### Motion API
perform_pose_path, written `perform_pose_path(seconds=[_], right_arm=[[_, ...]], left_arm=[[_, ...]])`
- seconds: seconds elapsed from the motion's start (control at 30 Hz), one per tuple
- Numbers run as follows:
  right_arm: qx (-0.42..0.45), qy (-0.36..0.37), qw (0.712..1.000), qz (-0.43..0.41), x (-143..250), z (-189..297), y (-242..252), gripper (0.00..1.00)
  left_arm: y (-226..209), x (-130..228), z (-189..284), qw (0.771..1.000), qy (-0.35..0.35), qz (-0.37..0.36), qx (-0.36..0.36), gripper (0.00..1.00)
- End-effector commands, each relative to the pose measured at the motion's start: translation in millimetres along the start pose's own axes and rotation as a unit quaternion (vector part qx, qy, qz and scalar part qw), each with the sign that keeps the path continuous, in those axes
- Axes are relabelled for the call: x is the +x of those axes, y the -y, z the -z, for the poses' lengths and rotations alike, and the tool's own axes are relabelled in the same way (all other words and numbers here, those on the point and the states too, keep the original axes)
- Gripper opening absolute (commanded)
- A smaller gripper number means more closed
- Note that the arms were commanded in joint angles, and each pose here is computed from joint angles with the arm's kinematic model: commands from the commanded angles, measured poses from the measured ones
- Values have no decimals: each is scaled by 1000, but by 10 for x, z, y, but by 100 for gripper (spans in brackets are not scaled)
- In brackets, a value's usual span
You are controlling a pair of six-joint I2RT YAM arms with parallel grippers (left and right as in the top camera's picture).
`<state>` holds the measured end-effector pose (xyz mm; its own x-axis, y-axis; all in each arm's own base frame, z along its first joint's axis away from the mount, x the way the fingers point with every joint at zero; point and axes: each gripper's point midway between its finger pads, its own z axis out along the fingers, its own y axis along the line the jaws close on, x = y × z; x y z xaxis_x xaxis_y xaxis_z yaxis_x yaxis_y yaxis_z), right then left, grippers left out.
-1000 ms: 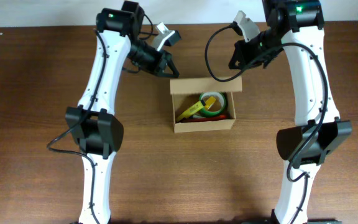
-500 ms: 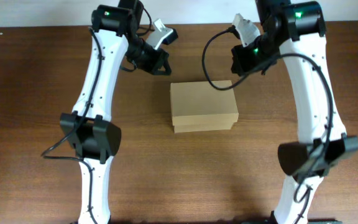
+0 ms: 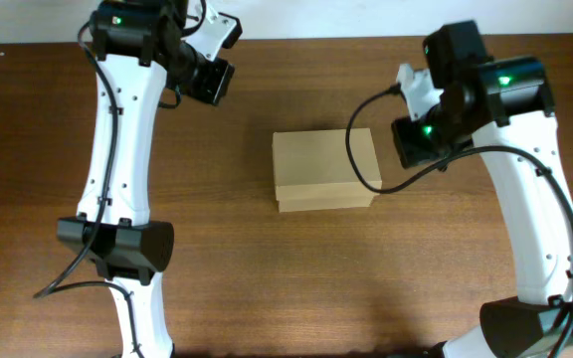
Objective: Pack container
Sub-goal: 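Fold the lid down over the box with both grippers, then press down on the closed lid with both grippers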
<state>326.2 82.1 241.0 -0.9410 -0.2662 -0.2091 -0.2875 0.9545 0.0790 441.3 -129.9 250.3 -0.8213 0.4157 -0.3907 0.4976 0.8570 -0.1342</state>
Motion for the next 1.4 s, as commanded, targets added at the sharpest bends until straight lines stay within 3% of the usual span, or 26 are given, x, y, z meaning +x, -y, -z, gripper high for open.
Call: perform_pose_path(seconds=[0.0,0.1,0.3,0.43,0.87,1.37], right_arm=[[12,-6,1000,-10,113,15,34,3],[17,-3,1000,-14,200,45,41,4],[23,6,1000,-13,418,69,41,4],[24,-6,1000,-16,417,-103,63,3],[-41,-15,999,-17,-68,-755,-57,4],[-49,-25,998,-11,-166,-1005,-50,4]], left_arm=[[-25,162,-131,998,-46,1,-52,2],[-57,246,-38,993,-55,-4,-100,2],[-116,411,484,985,-8,-11,-171,2],[-116,390,478,983,24,-25,-179,2],[656,352,-258,996,-14,-91,-4,2],[901,489,-649,992,-62,-89,61,2]])
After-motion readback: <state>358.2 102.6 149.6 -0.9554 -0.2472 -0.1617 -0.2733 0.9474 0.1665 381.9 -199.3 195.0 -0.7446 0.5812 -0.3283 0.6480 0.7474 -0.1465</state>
